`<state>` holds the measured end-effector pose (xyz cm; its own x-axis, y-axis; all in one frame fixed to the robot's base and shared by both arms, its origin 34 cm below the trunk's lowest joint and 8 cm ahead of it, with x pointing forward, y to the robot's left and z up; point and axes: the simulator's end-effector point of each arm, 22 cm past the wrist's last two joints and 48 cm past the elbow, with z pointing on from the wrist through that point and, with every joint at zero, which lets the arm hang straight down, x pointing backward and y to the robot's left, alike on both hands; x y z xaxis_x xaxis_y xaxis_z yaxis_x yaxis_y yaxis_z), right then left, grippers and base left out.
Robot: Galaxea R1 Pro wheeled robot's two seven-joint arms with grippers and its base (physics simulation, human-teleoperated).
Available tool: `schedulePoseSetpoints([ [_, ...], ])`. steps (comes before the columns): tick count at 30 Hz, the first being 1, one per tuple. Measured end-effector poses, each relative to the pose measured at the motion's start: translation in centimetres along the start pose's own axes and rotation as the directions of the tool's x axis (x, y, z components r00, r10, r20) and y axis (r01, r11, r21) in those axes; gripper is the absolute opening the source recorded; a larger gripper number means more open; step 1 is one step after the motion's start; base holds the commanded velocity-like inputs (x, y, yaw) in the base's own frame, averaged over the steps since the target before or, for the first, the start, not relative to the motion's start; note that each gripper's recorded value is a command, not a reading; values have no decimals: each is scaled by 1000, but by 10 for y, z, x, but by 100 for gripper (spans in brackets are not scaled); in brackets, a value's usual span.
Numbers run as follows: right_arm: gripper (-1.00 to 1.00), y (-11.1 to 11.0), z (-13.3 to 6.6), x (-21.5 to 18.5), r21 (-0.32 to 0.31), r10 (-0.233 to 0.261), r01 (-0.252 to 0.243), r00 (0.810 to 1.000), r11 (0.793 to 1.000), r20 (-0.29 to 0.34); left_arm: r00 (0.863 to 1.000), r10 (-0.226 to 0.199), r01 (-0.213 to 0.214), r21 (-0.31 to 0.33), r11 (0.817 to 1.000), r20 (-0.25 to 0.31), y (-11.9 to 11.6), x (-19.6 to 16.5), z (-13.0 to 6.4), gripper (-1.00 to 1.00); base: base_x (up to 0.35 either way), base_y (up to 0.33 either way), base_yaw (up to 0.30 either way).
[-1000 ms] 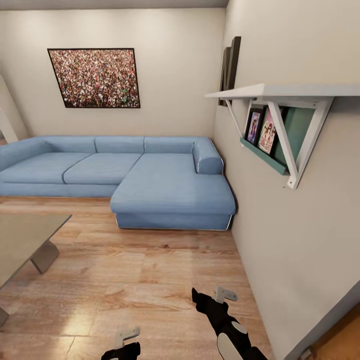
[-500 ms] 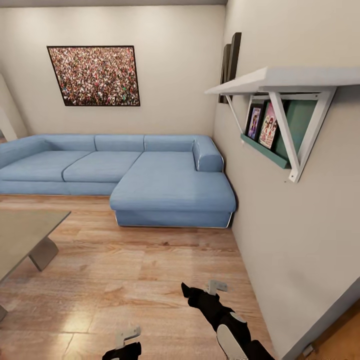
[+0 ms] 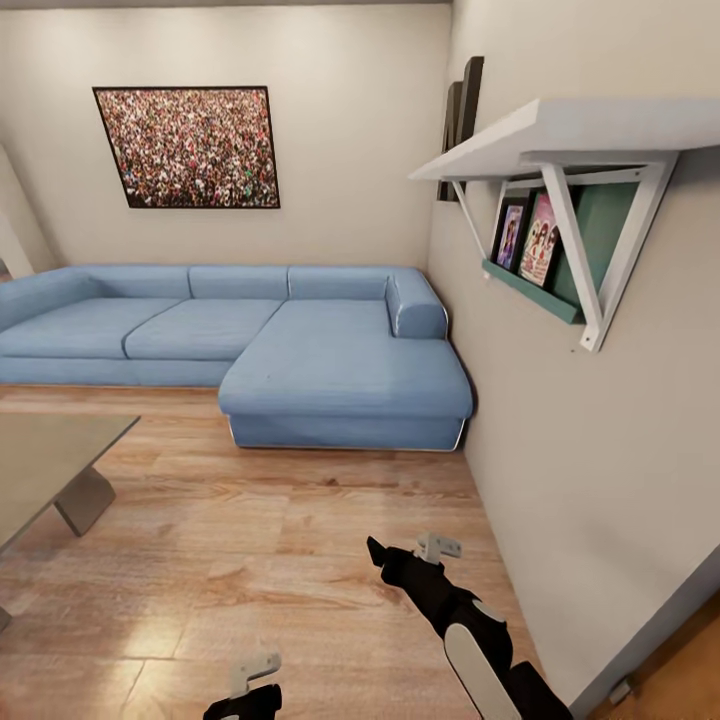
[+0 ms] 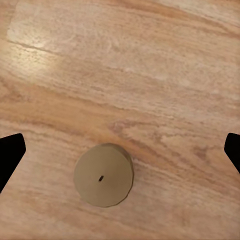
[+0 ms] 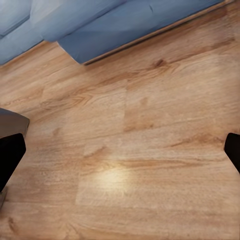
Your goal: Place each of the two pumpkins and all three candles from the living room inside a cabinet in the living room (use any cabinet), then make sure every cabinet is closed, and position the cauldron so it is next to a table in the living room.
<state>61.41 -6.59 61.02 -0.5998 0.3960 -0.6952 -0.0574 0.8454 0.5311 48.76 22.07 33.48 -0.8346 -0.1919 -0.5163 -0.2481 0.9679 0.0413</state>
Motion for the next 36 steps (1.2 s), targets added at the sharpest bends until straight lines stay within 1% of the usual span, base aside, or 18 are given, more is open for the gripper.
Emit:
schedulePoseSetpoints([
  [9,100,-5,5,11,-12,3,-3,1000,1000,8,1000,-10,10,-2,1000,-5,1,14,15,100,0,0,0],
  [36,100,-33,22,59,-20,6,-6,1000,1000,13,1000,-7,7,-2,1000,-16,2,58,58,100,0,0,0],
])
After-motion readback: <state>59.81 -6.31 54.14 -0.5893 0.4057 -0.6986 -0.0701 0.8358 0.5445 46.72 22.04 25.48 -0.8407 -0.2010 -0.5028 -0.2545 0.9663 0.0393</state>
